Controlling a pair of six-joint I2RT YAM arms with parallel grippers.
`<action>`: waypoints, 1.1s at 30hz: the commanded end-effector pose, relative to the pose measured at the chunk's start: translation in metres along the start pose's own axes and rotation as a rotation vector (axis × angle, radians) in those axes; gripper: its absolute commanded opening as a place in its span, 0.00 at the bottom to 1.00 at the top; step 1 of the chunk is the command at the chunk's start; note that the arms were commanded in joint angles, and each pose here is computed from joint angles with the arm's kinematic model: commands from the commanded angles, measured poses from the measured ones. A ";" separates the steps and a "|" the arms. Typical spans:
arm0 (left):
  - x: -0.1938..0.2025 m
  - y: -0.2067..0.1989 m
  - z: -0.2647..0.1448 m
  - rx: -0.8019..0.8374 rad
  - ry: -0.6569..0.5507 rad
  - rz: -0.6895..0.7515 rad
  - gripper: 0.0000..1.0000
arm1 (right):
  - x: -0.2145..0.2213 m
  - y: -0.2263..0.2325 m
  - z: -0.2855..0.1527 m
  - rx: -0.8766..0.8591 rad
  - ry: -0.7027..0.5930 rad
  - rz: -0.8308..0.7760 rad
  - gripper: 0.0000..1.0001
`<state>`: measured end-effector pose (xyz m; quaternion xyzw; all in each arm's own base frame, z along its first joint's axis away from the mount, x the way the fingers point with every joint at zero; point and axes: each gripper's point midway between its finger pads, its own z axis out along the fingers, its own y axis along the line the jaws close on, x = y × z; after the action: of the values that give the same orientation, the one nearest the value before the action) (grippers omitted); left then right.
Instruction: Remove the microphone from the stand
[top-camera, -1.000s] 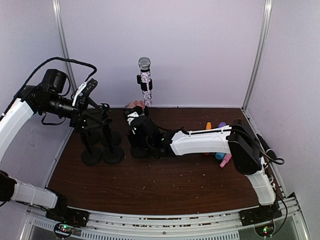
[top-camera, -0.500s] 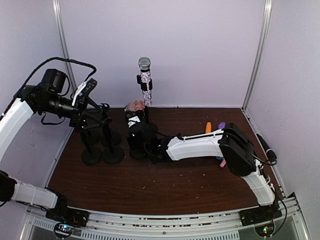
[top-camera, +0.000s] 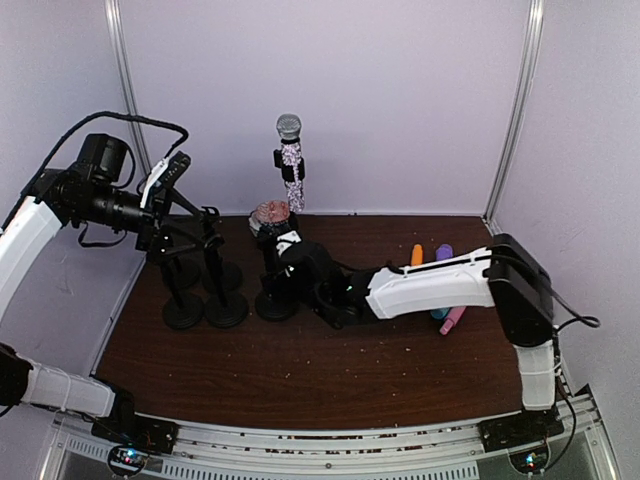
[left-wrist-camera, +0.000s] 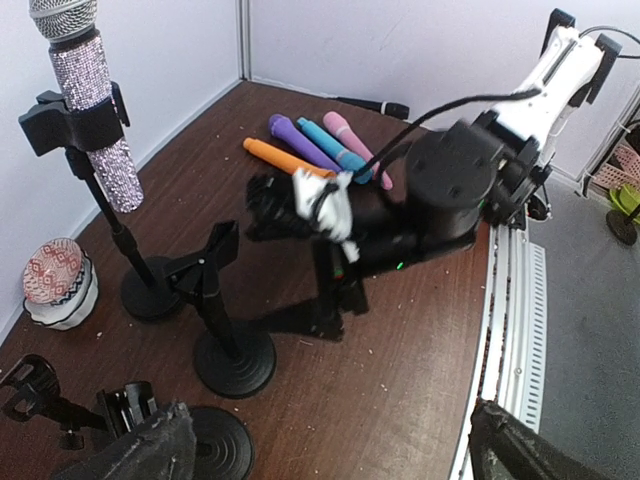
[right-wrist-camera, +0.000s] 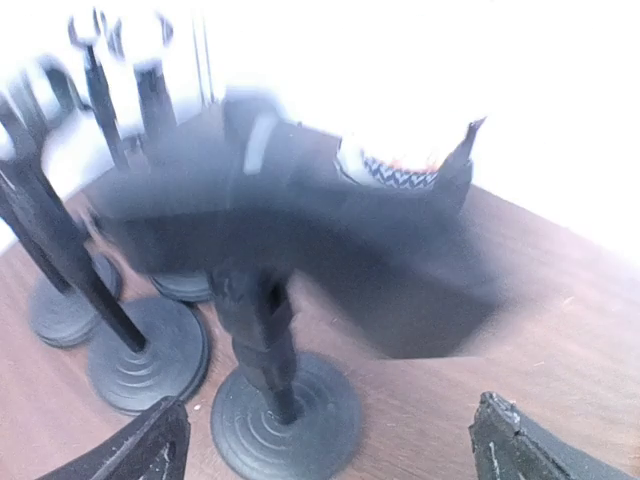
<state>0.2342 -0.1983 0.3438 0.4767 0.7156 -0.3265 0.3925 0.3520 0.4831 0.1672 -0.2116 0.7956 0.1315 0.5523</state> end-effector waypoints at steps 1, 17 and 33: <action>-0.016 0.009 -0.008 -0.051 -0.036 0.026 0.98 | -0.066 -0.025 -0.057 -0.039 -0.101 0.090 1.00; -0.017 0.012 -0.009 -0.061 -0.037 0.005 0.98 | -0.193 -0.081 -0.024 -0.051 -0.179 0.039 1.00; -0.016 0.012 -0.007 -0.045 -0.040 0.004 0.98 | -0.204 -0.102 0.037 -0.018 -0.241 0.031 0.98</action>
<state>0.2426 -0.1947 0.3496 0.4606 0.7256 -0.3200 0.3986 0.4793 0.4513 0.3251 -0.1984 0.7485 0.1698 0.6096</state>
